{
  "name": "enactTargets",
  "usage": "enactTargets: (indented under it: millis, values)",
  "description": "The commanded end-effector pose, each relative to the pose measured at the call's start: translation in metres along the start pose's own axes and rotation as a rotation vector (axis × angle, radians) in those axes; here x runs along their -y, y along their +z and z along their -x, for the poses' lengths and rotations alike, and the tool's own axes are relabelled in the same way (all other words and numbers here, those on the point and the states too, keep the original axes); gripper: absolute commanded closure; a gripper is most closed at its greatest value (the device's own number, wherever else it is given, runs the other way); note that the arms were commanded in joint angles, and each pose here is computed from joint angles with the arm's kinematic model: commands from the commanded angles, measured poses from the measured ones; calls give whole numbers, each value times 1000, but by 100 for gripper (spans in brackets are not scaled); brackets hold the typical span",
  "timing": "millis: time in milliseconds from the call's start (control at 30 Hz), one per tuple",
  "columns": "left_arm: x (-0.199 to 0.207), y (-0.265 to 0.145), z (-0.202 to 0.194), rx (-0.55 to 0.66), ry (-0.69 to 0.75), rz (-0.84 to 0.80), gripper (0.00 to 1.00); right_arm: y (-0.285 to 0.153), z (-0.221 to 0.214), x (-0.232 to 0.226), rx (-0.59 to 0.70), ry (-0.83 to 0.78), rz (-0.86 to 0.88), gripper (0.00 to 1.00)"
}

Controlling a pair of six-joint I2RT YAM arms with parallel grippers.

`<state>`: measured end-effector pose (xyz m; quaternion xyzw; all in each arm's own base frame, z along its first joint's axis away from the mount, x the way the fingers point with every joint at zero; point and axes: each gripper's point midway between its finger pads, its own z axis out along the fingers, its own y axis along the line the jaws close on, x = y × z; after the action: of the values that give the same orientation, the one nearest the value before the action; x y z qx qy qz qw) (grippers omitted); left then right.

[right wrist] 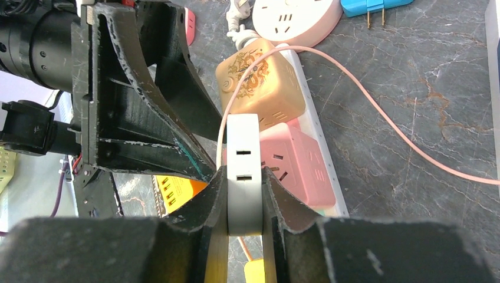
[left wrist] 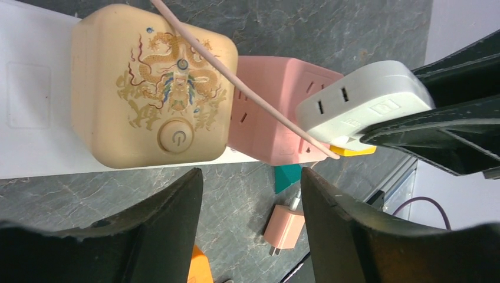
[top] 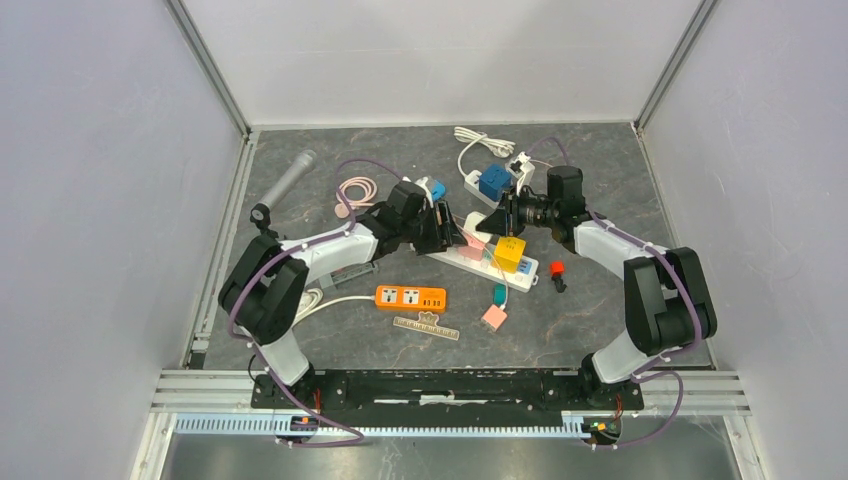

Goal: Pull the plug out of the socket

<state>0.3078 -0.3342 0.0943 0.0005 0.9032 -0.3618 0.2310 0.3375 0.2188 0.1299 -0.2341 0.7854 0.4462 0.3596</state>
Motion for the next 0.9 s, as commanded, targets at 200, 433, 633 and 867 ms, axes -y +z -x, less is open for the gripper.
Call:
enactTargets:
  millis: [200,433,633,867]
  values:
    - [14,3,19,71,-33,-27,34,-5,20,-13,46,-59,16,100]
    - [-22,10,6,21,-63,143,41,-8,27,-19,60,-76,20,100]
    - [-62,7,-19,-38,-29,297,43,-16,62,-22,138,-122,-37,100]
    - [-54,8,-23,-70,-31,249,40,-43,100,-3,273,-115,-275,100]
